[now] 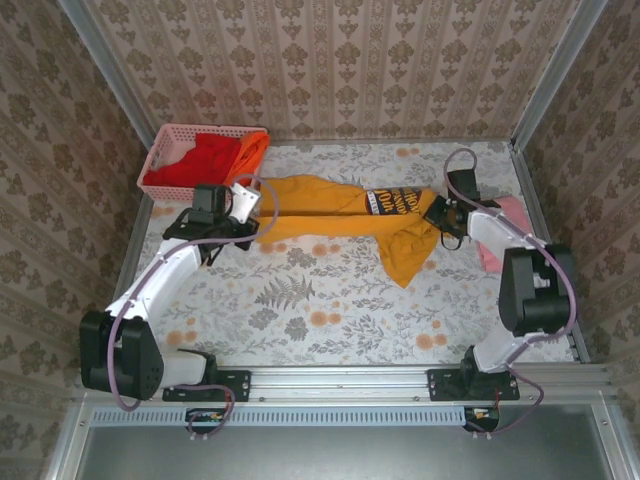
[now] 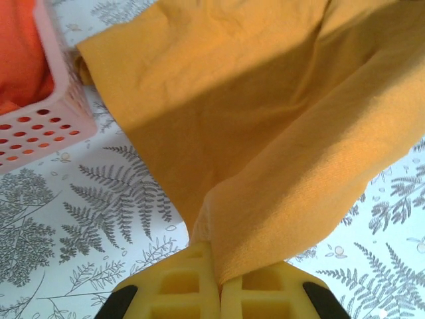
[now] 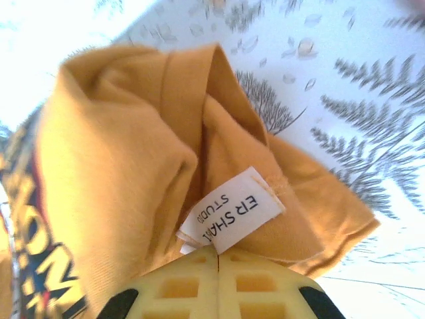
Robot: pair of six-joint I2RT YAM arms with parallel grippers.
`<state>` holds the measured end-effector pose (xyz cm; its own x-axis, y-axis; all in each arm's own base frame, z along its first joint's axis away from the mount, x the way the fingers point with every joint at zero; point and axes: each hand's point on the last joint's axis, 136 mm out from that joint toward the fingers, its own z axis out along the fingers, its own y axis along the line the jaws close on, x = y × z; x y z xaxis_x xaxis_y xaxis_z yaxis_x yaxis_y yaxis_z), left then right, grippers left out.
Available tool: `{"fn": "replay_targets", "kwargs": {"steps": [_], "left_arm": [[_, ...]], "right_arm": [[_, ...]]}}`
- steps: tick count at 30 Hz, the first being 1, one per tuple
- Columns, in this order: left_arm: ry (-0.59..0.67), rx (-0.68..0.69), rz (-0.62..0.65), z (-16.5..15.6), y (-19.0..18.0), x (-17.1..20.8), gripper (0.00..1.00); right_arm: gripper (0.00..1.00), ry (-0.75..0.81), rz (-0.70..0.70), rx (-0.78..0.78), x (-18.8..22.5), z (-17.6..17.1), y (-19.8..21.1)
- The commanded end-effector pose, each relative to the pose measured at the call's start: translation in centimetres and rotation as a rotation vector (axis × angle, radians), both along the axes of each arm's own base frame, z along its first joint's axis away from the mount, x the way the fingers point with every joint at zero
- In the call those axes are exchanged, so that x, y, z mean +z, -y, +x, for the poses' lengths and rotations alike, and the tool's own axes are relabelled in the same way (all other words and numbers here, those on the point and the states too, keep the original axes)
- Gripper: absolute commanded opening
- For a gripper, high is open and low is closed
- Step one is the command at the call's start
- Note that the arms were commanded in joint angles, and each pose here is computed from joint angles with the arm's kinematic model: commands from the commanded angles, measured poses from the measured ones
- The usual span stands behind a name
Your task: Fold and stack the t-shirts
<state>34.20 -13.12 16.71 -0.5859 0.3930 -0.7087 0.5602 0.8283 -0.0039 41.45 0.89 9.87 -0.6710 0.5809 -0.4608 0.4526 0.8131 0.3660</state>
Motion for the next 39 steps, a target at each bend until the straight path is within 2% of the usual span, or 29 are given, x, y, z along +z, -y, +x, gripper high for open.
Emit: {"fn": "replay_targets", "kwargs": {"steps": [1, 6, 13, 20, 24, 27, 32, 36, 39], "left_arm": [[0.071, 0.064, -0.059, 1.4, -0.8, 3.3, 0.00], [0.074, 0.080, -0.056, 1.9, -1.8, 3.8, 0.00], [0.060, 0.023, -0.002, 0.8, -2.1, 3.3, 0.00], [0.029, 0.022, 0.044, -0.4, -3.2, 1.5, 0.00], [0.014, 0.043, 0.030, -0.9, -3.9, 1.0, 0.00], [0.006, 0.053, 0.018, -0.8, -3.9, 0.9, 0.00], [-0.015, 0.077, -0.009, -0.4, -3.9, 0.2, 0.00], [-0.031, 0.087, -0.027, -0.2, -3.8, -0.4, 0.00], [0.002, 0.096, -0.056, 0.5, -3.5, 0.8, 0.00]], "right_arm": [[0.00, 0.107, -0.077, -0.004, 5.7, -0.6, 2.0], [0.00, 0.141, -0.107, -0.060, 9.4, -3.9, 4.5], [0.00, 0.138, -0.095, -0.090, 12.0, -10.3, 4.2], [0.00, 0.058, -0.092, -0.064, 10.0, -16.5, 3.4], [0.00, 0.045, 0.021, -0.012, 8.4, -18.7, 0.5], [0.00, 0.028, 0.060, 0.066, 6.7, -19.7, -2.2], [0.00, -0.122, 0.099, 0.185, 1.6, -21.2, -6.7], [0.00, -0.144, 0.144, 0.106, -1.5, -19.8, -7.8], [0.00, -0.100, 0.121, 0.037, -1.1, -17.4, -6.8]]}}
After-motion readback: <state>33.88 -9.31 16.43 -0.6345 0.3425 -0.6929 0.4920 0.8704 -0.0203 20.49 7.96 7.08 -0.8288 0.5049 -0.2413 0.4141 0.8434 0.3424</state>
